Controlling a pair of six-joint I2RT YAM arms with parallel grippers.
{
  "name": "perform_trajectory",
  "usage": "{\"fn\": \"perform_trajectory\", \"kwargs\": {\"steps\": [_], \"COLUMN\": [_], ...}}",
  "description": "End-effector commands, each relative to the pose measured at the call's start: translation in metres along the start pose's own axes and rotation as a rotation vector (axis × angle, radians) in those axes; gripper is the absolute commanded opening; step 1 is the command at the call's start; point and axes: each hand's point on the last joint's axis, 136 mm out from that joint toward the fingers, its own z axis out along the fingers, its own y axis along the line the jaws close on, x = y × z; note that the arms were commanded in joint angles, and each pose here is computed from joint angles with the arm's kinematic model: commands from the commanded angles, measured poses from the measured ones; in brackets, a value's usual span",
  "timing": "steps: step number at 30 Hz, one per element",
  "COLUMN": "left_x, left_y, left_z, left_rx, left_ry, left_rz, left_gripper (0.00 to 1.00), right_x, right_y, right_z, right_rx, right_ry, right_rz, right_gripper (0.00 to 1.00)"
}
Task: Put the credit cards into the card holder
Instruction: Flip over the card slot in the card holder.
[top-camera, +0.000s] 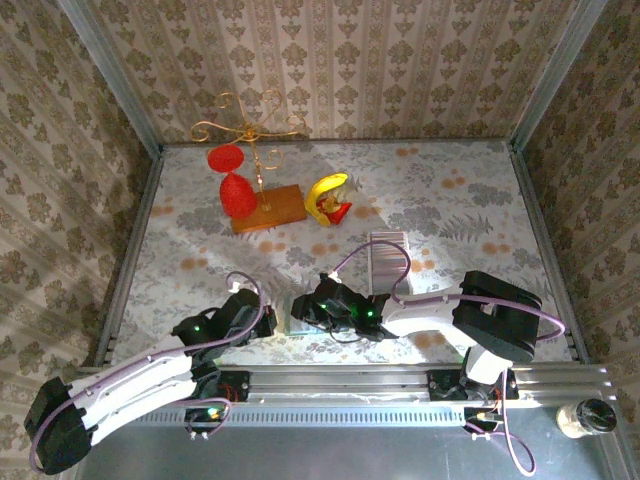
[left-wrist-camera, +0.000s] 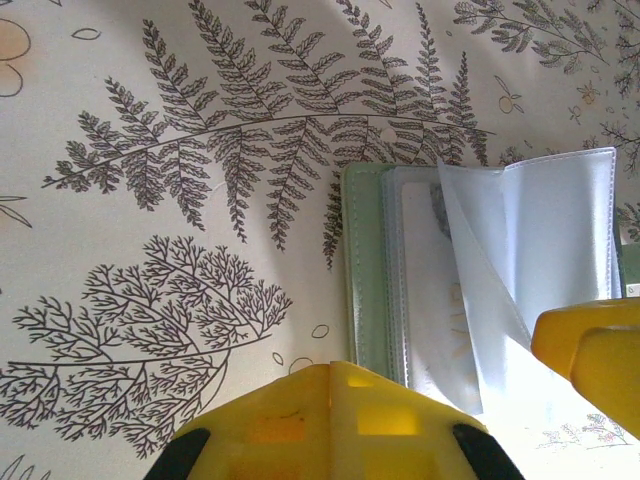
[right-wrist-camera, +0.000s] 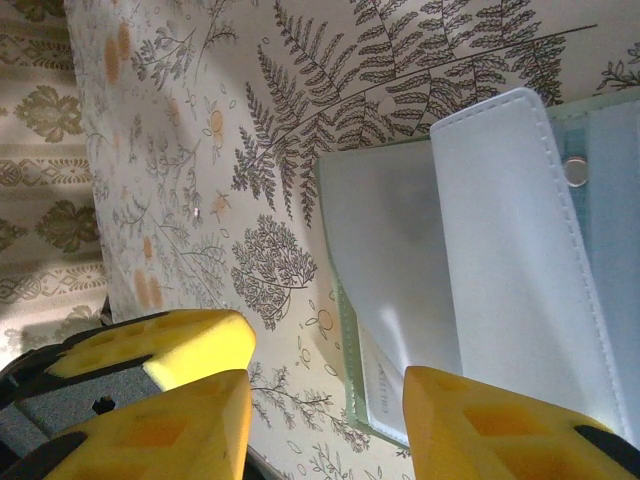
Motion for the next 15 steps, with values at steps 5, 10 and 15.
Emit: {"fn": "perform_trajectory", "kwargs": {"steps": [5,10,15], "left_x": [0.003,0.003,0.003], "left_y": [0.007,0.006,0.006], "left_z": [-0.001,-0.001,-0.002], "left_rx": [-0.028,-0.026,-0.028], "left_ry": [0.004,0.005,0.008], "left_rz": [-0.009,-0.012,-0.015], "left_gripper": [0.04,0.04,0.04], "right_x": [-0.001,-0.001,-0.004], "right_y": [0.027,0.029,0.01], "right_z": [-0.004,-0.003,-0.008], "right_rx": [-0.096,-0.099,0.017], "right_ry": [-0.002,-0.001,-0.017], "right_rz": [0.031,0.025,-0.021], "right_gripper": [0.44,0.47,0.47]}}
